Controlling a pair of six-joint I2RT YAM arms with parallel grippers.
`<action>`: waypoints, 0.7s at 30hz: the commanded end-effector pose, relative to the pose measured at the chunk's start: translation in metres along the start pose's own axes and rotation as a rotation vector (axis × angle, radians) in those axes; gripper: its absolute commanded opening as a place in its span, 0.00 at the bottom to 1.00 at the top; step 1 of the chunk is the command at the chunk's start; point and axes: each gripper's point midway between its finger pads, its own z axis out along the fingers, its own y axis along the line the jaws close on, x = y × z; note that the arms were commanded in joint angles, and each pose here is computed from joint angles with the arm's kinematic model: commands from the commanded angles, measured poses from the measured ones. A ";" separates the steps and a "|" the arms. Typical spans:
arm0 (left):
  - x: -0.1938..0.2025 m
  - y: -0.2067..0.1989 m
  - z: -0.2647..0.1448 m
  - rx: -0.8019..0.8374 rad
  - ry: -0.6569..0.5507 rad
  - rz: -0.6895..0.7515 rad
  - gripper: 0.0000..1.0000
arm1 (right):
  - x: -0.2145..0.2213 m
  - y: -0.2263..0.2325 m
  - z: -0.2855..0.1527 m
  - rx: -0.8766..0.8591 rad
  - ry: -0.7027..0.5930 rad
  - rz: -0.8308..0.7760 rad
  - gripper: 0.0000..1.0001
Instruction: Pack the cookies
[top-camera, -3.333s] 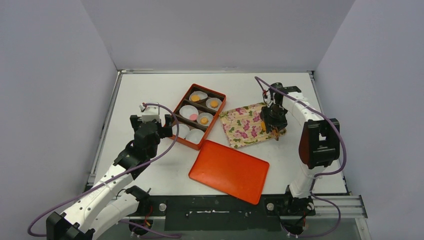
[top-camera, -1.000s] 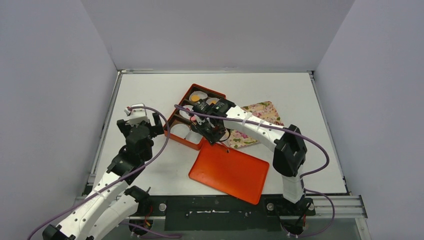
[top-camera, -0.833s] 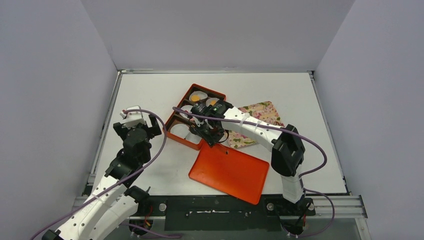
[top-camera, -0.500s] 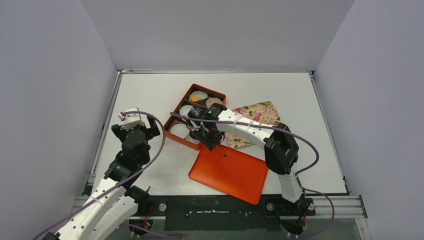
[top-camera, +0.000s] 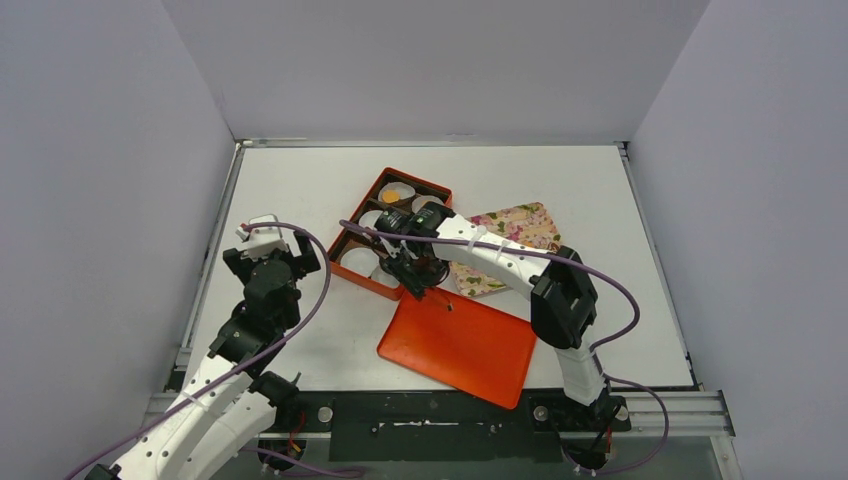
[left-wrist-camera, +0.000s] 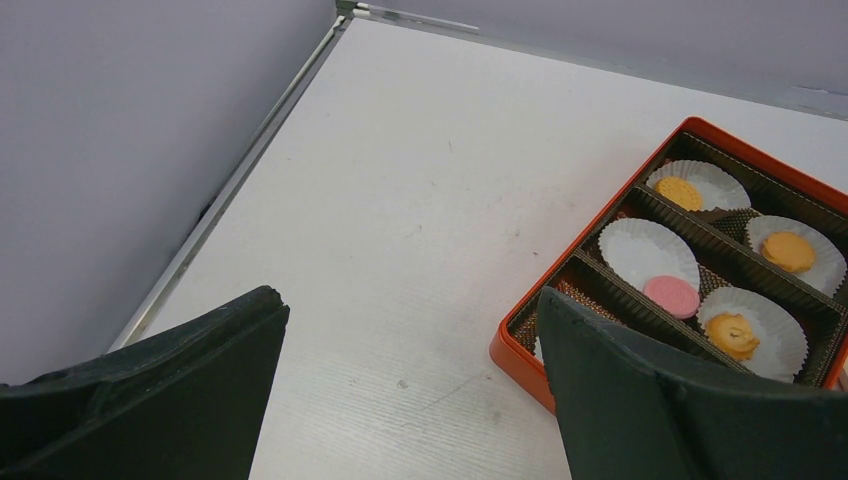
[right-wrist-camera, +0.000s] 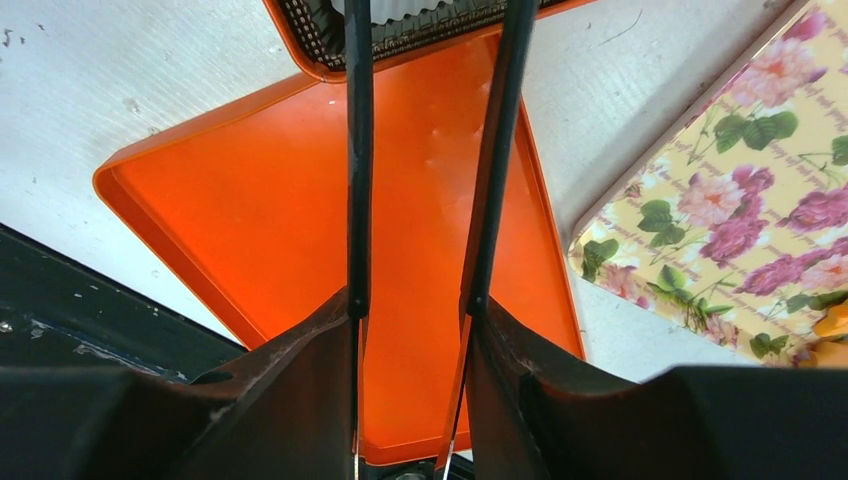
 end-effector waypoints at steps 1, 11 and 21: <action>-0.012 -0.003 0.002 0.005 -0.037 -0.040 0.93 | -0.014 0.001 -0.022 0.014 -0.061 -0.003 0.39; -0.010 -0.005 0.003 0.011 -0.031 -0.035 0.93 | -0.018 -0.001 -0.046 0.013 -0.121 0.019 0.40; -0.009 -0.009 0.003 0.035 -0.025 -0.029 0.93 | 0.007 -0.053 -0.078 0.105 -0.144 0.199 0.37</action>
